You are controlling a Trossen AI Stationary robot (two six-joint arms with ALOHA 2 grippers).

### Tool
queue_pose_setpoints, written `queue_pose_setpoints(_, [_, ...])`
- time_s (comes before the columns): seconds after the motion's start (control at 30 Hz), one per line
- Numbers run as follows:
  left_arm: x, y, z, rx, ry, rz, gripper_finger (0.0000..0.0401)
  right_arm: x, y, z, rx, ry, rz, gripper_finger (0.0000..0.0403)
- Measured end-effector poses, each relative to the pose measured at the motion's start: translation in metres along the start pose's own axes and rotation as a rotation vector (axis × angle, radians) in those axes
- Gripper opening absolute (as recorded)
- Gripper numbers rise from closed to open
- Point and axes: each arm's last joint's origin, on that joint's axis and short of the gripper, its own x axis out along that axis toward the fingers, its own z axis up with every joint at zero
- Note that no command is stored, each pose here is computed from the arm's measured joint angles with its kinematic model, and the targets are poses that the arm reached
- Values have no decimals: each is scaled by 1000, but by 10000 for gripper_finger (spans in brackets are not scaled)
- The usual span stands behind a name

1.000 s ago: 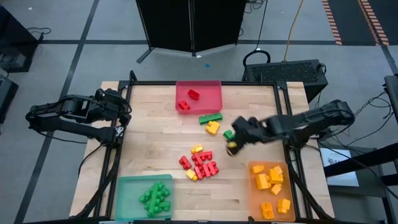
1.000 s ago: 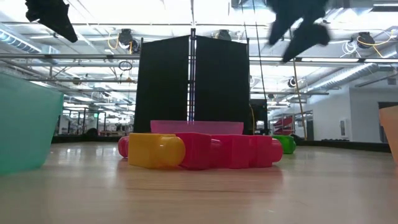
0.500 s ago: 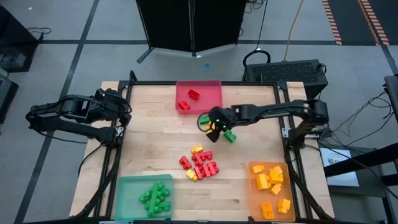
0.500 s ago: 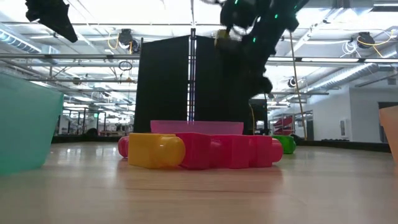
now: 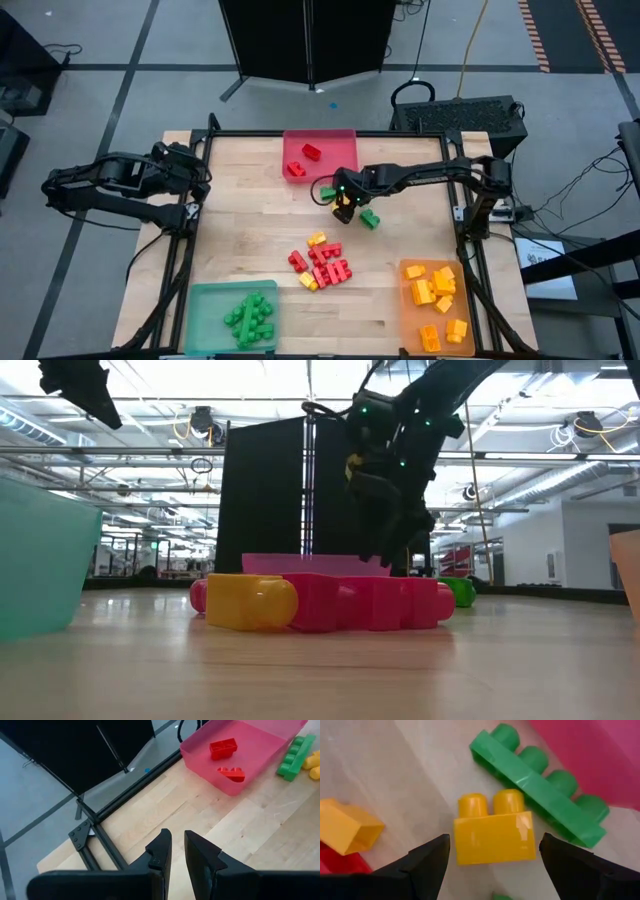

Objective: Sort blocks
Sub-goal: Put the yellow game piece into the orange bin

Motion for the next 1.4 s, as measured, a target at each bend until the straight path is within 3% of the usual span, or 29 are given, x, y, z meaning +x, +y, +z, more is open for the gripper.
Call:
queue_pose_setpoints(0.53, [0,0,0,-3,-1,1,59,30,3,-6,27,78,-14,300])
queue_pose_setpoints(1.2, [0,0,0,-13,-4,-3,59,32,2,-9,-88,116,31,300])
queue_pose_setpoints(1.4, [0,0,0,-13,-4,-3,59,32,9,-11,-219,111,70,313])
